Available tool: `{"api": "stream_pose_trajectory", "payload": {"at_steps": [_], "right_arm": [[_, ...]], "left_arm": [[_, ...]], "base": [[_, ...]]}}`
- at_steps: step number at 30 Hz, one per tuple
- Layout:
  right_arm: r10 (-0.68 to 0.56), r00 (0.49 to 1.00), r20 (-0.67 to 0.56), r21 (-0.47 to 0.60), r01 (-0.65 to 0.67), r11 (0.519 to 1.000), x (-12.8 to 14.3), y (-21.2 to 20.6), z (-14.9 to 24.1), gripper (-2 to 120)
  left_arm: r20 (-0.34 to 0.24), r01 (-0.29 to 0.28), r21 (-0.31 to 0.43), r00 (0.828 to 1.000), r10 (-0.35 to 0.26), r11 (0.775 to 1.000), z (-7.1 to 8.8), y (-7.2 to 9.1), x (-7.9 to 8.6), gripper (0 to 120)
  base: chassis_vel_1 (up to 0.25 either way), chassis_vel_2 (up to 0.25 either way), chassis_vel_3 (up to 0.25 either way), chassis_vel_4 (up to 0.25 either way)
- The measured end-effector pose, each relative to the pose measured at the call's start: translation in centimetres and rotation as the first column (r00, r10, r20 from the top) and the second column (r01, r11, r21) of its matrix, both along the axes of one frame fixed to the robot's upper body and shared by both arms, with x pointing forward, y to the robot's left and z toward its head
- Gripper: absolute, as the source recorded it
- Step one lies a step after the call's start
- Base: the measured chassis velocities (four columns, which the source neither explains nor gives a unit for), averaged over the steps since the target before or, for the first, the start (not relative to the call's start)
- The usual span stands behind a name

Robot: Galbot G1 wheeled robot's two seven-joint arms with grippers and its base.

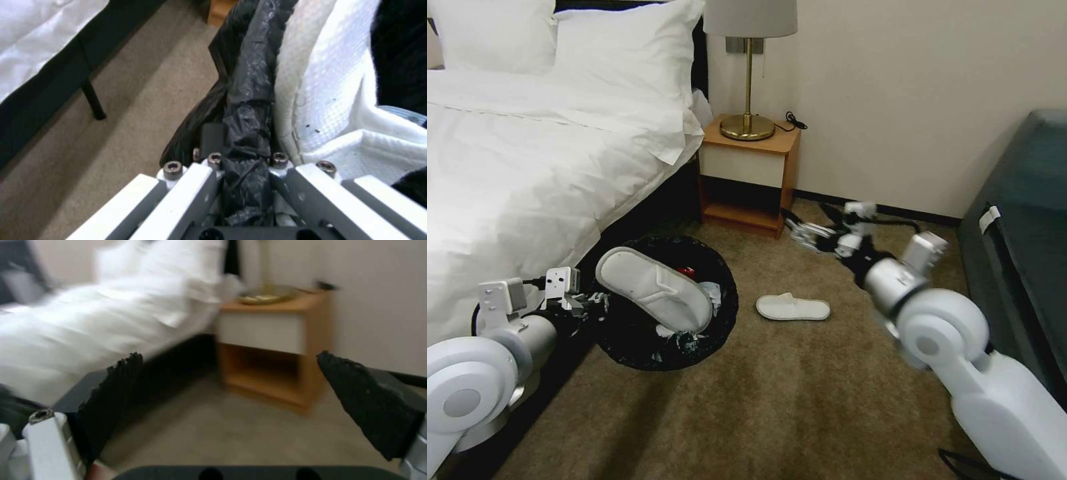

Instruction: Pick up the trash bin, then pick up the garbage on the floor and place it into the trash bin.

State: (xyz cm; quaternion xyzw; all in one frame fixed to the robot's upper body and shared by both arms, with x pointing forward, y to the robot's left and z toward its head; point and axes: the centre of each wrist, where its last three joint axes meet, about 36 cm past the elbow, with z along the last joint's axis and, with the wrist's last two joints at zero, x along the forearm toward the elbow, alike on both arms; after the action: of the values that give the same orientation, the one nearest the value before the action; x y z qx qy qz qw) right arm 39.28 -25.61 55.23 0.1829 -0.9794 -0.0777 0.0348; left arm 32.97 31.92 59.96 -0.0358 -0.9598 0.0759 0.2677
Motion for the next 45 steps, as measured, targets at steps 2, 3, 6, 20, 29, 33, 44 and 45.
{"api": "stream_pose_trajectory", "payload": {"at_steps": [2,3,6,20,29,33,44,45], "right_arm": [[-0.067,0.998,0.006,-0.075,0.067,0.995,-1.2,-2.2,-1.2,100],[-0.067,0.998,0.006,-0.075,0.067,0.995,-1.2,-2.2,-1.2,100],[-0.103,0.995,-0.01,-0.116,0.101,0.988,-2.7,-3.4,-2.3,100],[-0.194,0.98,-0.045,-0.174,0.183,0.967,-6.5,-5.7,-3.8,100],[-0.198,0.98,-0.023,-0.182,0.19,0.965,-7.1,-5.8,-4.1,100],[-0.198,0.98,-0.023,-0.181,0.191,0.965,-7.5,-5.4,-4.4,100],[-0.201,0.979,-0.037,-0.183,0.191,0.964,-7.9,-5.2,-5.0,100],[-0.201,0.979,-0.039,-0.182,0.191,0.965,-7.9,-5.2,-5.1,100]], "left_arm": [[0.017,0.005,0.017,1.0,-0.005,1.0,-0.1,0.2,0.1,2],[0.017,0.005,0.017,1.0,-0.005,1.0,-0.1,0.2,0.1,2],[0.047,0.016,0.059,0.999,-0.018,0.998,-0.5,0.5,0.3,2],[0.089,0.052,0.132,0.994,-0.064,0.99,-1.0,0.2,-0.3,2],[0.084,0.067,0.121,0.993,-0.078,0.99,-1.3,-0.4,-1.1,2],[0.087,0.079,0.128,0.992,-0.091,0.989,-1.3,-0.7,-1.4,2],[0.089,0.09,0.128,0.991,-0.102,0.988,-1.2,-0.8,-1.4,2],[0.089,0.091,0.128,0.991,-0.102,0.988,-1.2,-0.7,-1.4,2]], "base": [[0.0,0.0,0.0,0.0],[0.0,0.0,0.0,0.0],[0.0,0.0,0.0,0.0],[0.0,0.0,0.0,0.0],[-0.069,0.063,0.079,-0.065],[-0.14,0.143,0.136,-0.144],[-0.086,0.085,0.08,-0.092],[-0.076,0.065,0.087,-0.079]]}}
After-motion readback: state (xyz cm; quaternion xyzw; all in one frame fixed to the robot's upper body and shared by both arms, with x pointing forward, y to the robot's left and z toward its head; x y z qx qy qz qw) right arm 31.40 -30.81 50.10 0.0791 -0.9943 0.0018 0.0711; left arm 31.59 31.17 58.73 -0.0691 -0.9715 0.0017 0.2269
